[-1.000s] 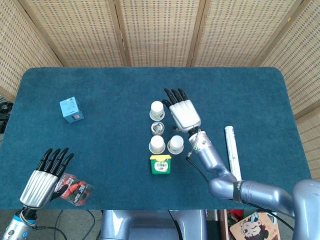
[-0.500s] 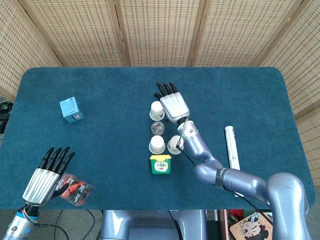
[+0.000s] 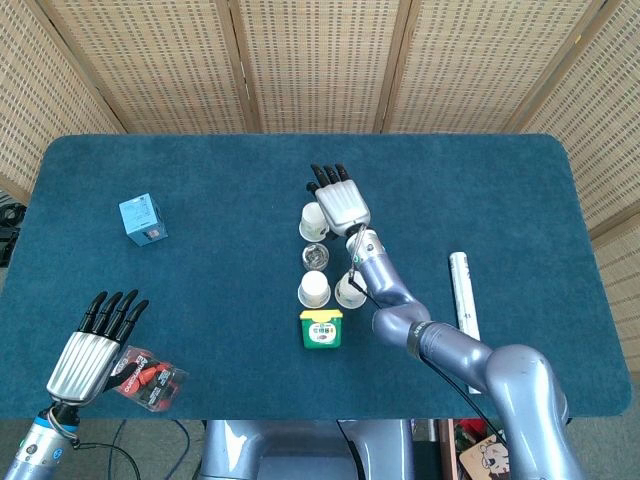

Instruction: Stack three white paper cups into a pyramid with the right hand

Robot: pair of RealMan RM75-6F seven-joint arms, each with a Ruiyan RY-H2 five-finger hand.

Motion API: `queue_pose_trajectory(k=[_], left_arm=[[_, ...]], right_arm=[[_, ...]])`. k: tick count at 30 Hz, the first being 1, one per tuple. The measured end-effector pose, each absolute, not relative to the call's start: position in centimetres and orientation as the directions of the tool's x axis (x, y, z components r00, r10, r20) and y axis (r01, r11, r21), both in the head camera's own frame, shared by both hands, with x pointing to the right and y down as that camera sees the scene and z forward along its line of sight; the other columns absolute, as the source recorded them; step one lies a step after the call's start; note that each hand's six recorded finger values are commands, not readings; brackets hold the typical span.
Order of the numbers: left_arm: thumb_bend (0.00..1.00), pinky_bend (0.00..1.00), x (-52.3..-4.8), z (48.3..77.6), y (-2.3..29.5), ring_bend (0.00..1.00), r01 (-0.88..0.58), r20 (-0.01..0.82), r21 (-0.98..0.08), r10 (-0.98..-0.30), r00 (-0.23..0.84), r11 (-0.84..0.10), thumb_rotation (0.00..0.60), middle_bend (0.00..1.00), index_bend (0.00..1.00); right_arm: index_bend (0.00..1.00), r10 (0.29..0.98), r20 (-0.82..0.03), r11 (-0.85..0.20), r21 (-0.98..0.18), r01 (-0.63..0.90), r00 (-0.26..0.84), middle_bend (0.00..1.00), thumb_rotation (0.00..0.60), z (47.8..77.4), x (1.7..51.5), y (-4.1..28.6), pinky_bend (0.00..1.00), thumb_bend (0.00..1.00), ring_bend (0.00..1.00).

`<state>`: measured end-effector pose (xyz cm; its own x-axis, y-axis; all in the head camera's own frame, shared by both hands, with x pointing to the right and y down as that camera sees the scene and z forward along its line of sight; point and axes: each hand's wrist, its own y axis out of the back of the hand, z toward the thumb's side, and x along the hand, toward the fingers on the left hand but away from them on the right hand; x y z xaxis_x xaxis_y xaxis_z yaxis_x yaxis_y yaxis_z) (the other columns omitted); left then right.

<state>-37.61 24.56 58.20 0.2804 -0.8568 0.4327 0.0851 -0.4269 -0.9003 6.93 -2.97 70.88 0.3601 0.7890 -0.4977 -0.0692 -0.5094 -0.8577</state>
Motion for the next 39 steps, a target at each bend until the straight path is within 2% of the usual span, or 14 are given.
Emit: queue_pose_trajectory(k=[13, 25, 34, 39], left_arm=[[0.21, 0.0, -37.5, 58.8, 24.6, 0.0, 0.093, 0.454, -0.89, -0.845, 0.282, -0.447, 0.6, 0.0, 0.0], [0.21, 0.0, -37.6, 58.8, 24.5, 0.0, 0.093, 0.452, -0.891, -0.848, 0.276, -0.444, 0.6, 0.0, 0.0], [0.21, 0.0, -37.6, 58.9, 24.5, 0.0, 0.094, 0.457, -0.888, -0.846, 0.274, -0.449, 0.6, 0.0, 0.0], [0.21, 0.0, -37.7, 58.9, 24.5, 0.0, 0.095, 0.457, -0.888, -0.846, 0.273, -0.449, 0.6, 0.0, 0.0]], right_arm=[[0.25, 0.767, -0.534, -0.537, -0.838, -0.1, 0.357, 0.0, 0.6, 72.8, 6.0, -3.4, 0.0, 0.13, 0.0], [0.3, 0.745, -0.562, -0.564, -0.819, -0.111, 0.359, 0.0, 0.6, 74.5, 5.5, -2.5, 0.0, 0.13, 0.0], [0.4, 0.747, -0.556, -0.56, -0.822, -0.106, 0.366, 0.0, 0.6, 74.7, 4.9, -2.4, 0.0, 0.13, 0.0], [0.41, 0.751, -0.551, -0.552, -0.826, -0.111, 0.364, 0.0, 0.6, 74.8, 5.0, -2.5, 0.0, 0.13, 0.0]])
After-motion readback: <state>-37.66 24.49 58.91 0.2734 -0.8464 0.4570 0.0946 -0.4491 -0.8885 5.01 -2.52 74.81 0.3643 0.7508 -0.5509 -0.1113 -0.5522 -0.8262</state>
